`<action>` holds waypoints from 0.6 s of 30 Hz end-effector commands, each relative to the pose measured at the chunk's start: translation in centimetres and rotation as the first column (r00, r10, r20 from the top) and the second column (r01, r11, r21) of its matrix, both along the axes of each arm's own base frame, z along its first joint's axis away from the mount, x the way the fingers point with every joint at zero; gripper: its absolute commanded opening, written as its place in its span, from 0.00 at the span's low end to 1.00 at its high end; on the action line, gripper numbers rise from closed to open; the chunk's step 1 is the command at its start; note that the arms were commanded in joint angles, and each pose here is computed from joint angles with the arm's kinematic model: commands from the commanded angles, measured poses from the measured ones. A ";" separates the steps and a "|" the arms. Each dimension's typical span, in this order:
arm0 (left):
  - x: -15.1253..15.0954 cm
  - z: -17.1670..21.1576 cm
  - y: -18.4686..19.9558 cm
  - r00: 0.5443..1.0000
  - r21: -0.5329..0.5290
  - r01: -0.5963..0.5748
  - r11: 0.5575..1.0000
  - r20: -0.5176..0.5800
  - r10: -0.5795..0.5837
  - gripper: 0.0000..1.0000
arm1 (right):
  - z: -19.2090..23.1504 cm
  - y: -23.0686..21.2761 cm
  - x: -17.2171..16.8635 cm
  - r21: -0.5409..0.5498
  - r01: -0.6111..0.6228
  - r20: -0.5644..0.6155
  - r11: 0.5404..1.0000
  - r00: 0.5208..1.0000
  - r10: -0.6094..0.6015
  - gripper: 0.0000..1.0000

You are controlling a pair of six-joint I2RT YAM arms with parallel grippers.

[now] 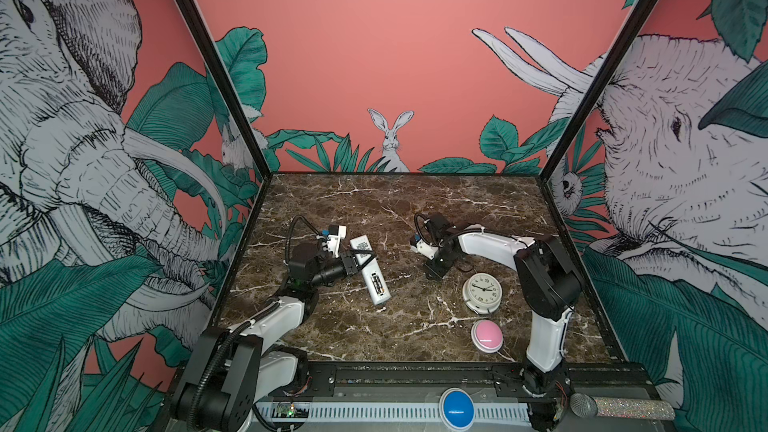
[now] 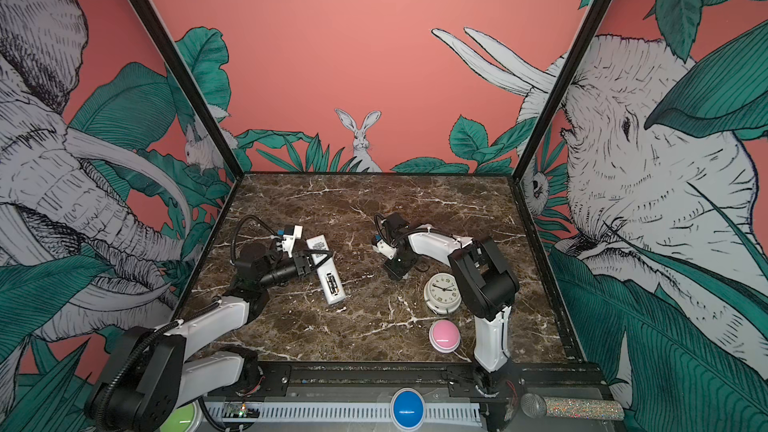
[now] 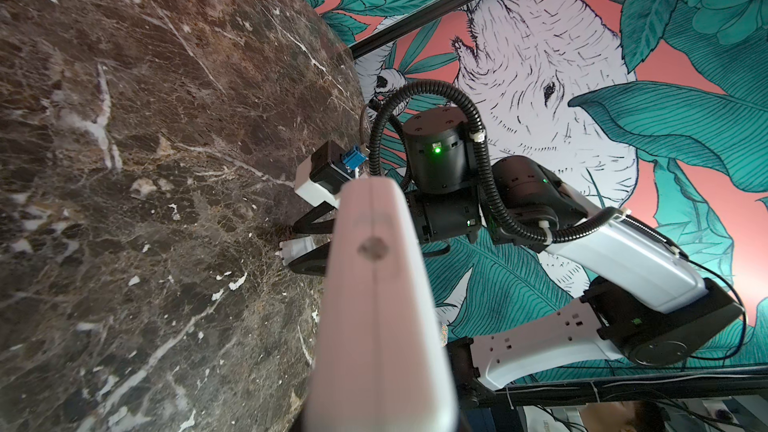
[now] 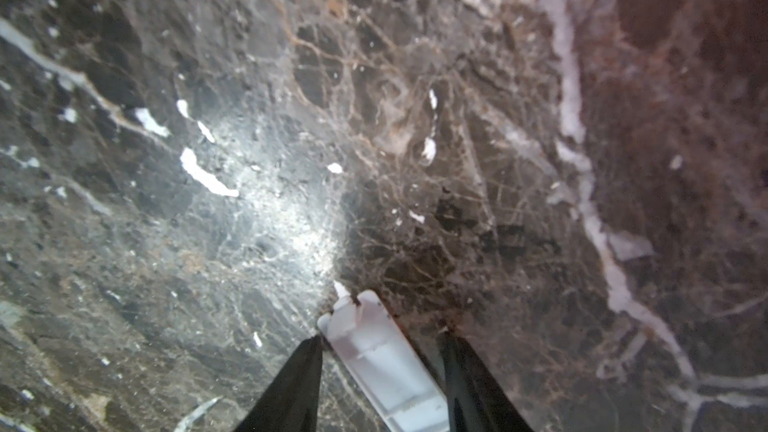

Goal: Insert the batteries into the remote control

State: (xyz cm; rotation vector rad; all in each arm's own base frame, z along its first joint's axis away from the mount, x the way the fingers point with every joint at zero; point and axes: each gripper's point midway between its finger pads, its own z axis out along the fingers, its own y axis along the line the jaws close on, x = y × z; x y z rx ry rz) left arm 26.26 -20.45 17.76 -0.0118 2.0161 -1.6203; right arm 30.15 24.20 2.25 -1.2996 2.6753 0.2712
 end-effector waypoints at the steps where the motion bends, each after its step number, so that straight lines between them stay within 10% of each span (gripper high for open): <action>1: 0.0 0.9 0.0 0.999 -0.017 0.009 1.000 0.042 -0.008 0.00 | -0.1 -0.9 -0.5 -0.037 -0.005 -0.015 0.999 1.000 0.005 0.50; 18: 0.1 1.1 -0.1 0.999 -0.024 0.016 1.000 0.045 -0.015 0.00 | 0.0 -0.6 -3.2 -0.045 -0.010 -0.060 0.999 0.998 0.008 0.50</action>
